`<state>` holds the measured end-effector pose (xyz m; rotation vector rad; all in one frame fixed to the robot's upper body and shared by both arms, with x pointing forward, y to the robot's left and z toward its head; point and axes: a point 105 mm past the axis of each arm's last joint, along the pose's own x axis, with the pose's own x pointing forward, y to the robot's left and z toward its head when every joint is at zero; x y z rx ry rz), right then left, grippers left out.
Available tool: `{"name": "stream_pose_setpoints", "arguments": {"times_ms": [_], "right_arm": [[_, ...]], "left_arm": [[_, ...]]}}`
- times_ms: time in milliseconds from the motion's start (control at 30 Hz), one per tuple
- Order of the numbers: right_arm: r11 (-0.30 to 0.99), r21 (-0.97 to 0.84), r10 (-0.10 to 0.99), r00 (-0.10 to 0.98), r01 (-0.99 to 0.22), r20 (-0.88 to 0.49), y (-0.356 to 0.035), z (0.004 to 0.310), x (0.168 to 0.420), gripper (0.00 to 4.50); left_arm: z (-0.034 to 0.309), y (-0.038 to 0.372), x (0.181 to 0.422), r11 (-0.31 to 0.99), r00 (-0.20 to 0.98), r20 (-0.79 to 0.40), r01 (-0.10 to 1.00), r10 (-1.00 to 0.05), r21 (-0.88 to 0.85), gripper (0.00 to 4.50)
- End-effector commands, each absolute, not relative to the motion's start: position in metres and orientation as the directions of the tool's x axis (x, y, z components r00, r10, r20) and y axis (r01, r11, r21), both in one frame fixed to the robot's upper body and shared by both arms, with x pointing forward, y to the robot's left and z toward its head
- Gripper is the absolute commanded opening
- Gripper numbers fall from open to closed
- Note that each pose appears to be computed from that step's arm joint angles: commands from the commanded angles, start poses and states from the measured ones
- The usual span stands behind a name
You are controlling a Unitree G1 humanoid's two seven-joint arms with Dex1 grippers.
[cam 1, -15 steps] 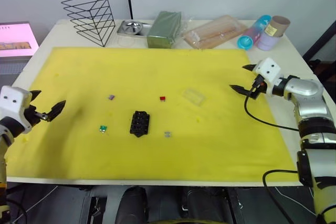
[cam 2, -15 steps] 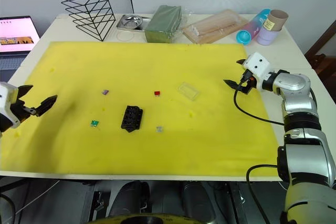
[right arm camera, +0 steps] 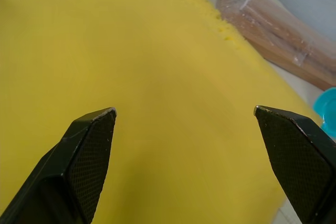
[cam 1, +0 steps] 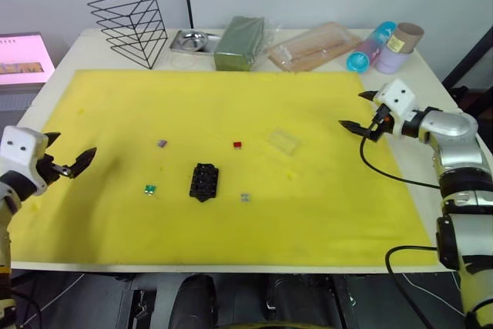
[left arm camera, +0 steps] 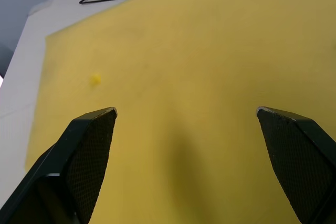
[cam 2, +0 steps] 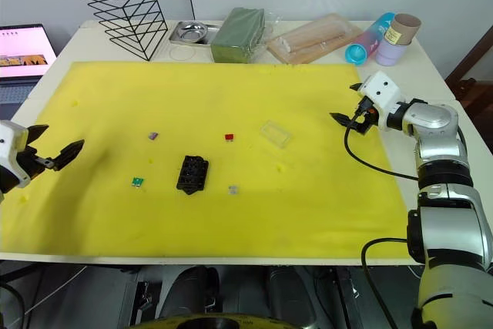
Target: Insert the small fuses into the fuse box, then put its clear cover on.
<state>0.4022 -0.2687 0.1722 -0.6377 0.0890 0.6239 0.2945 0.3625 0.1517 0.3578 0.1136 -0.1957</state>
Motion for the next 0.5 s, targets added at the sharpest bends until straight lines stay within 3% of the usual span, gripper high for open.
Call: {"name": "stream_pose_setpoints", "arguments": {"times_ms": [33,367,500], "right_arm": [[0.649,-0.552,0.5,0.841,-0.523,-0.208,-0.277,0.188,0.401,4.48],[0.672,-0.542,0.479,0.854,-0.504,-0.201,-0.283,0.187,0.398,4.48],[0.687,-0.571,0.423,0.886,-0.449,-0.188,-0.293,0.189,0.401,4.48]], "left_arm": [[0.166,0.362,0.294,0.909,0.978,-0.106,0.205,-0.178,0.364,4.49],[0.163,0.36,0.292,0.896,0.975,-0.115,0.221,-0.191,0.386,4.49],[0.164,0.36,0.296,0.903,0.975,-0.117,0.221,-0.191,0.369,4.49]]}}
